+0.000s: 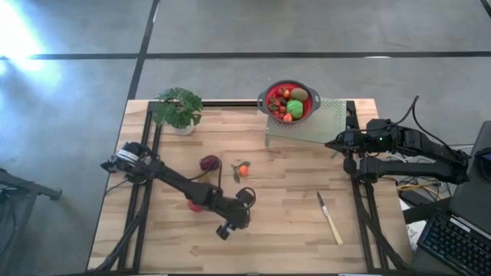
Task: Pick & Place Fruit
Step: Put the pear into the strainer bowl on the shelf
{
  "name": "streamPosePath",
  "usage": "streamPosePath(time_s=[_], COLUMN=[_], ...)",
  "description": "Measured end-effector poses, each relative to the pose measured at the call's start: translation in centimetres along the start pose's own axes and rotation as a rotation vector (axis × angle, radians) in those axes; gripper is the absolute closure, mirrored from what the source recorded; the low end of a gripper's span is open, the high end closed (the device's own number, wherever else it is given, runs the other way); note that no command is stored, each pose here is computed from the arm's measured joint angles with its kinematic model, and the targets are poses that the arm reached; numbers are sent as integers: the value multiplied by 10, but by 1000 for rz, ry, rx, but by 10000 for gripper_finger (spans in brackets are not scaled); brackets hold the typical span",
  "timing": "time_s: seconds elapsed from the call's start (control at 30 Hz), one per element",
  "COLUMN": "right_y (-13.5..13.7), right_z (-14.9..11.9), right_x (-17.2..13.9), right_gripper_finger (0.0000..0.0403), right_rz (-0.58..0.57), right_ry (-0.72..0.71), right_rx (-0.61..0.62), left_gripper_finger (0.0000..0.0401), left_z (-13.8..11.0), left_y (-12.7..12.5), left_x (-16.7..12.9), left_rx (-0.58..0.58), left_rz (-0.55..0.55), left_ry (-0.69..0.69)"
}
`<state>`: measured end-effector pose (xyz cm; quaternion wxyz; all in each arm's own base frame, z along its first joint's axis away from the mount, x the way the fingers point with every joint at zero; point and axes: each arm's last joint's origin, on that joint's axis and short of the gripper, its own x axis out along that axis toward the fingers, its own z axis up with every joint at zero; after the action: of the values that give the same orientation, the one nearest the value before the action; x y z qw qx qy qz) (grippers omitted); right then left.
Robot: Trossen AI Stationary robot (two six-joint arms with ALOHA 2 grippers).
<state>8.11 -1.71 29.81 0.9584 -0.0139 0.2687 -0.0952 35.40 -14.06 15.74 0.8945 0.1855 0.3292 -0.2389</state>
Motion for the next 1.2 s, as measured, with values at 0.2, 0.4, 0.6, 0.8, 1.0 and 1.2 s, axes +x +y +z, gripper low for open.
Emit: streamPosePath(time_s=[0.2,0.4,0.6,0.8,1.0,1.2], right_y=[0,0,0,0,0,0], right_z=[0,0,0,0,0,0], right_x=[0,0,0,0,0,0], right_gripper_finger=[390,390,390,390,390,390], right_rz=[0,0,0,0,0,0], right_ry=[0,0,0,0,0,0], right_rx=[0,0,0,0,0,0], left_gripper_finger=[278,278,277,277,277,277], left_z=[36,89,138,158,144,119], left_y=[21,49,77,115,163,208], left_x=[-9,-32,-66,-95,-113,-127], left_rx=[31,60,128,137,55,-21], left_rz=[223,424,531,583,609,607], left_ry=[-57,-168,-303,-401,-432,-446])
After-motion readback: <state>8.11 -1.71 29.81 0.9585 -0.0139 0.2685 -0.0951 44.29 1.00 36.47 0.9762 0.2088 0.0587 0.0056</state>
